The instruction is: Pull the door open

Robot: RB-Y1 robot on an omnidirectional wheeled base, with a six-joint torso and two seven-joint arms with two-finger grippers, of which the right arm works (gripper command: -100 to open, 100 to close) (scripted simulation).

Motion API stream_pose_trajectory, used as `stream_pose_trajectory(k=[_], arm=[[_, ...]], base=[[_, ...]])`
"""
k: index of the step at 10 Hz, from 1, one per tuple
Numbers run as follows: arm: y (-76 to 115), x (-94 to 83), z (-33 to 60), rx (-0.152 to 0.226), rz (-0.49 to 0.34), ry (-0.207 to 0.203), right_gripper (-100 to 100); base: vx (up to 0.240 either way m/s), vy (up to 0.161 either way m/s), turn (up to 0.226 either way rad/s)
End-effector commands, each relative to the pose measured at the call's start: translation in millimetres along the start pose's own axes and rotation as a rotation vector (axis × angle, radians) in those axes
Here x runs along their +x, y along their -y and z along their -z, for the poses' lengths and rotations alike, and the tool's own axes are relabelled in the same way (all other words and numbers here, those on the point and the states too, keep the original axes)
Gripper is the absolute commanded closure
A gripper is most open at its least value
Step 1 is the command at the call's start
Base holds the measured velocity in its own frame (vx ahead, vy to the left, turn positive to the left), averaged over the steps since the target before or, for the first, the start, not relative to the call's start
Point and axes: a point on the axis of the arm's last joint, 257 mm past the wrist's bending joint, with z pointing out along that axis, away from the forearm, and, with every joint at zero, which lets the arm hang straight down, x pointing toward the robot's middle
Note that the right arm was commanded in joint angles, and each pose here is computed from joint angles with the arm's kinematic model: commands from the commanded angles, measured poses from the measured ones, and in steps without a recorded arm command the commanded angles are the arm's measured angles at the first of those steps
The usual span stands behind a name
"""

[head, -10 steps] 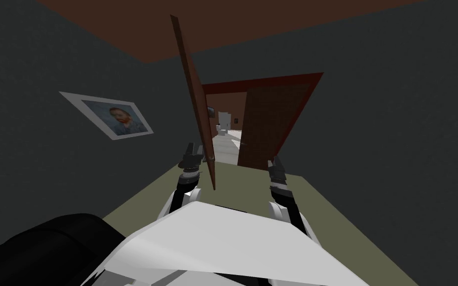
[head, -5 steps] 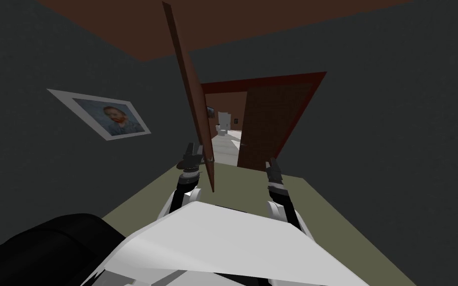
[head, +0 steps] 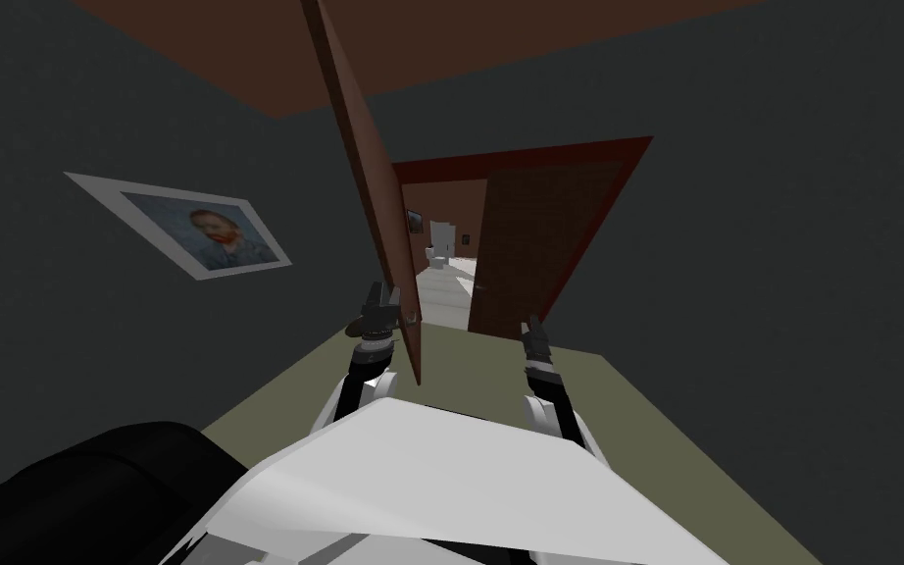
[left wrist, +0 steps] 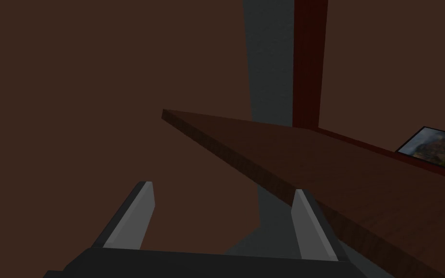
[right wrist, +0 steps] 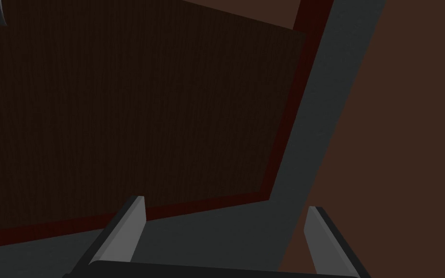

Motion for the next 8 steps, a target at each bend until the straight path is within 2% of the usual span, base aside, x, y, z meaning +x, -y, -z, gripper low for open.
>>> stream_pose_trajectory(k=[1,8], arm=[[11.6,1.1,-0.9,0.014,-0.003,-0.001,-100],[63.6,4.1,2.3,0.081,-0.019,0.001,-100]], base=[[0.098,-0.012,-0.003],[0.095,-0.015,0.001]])
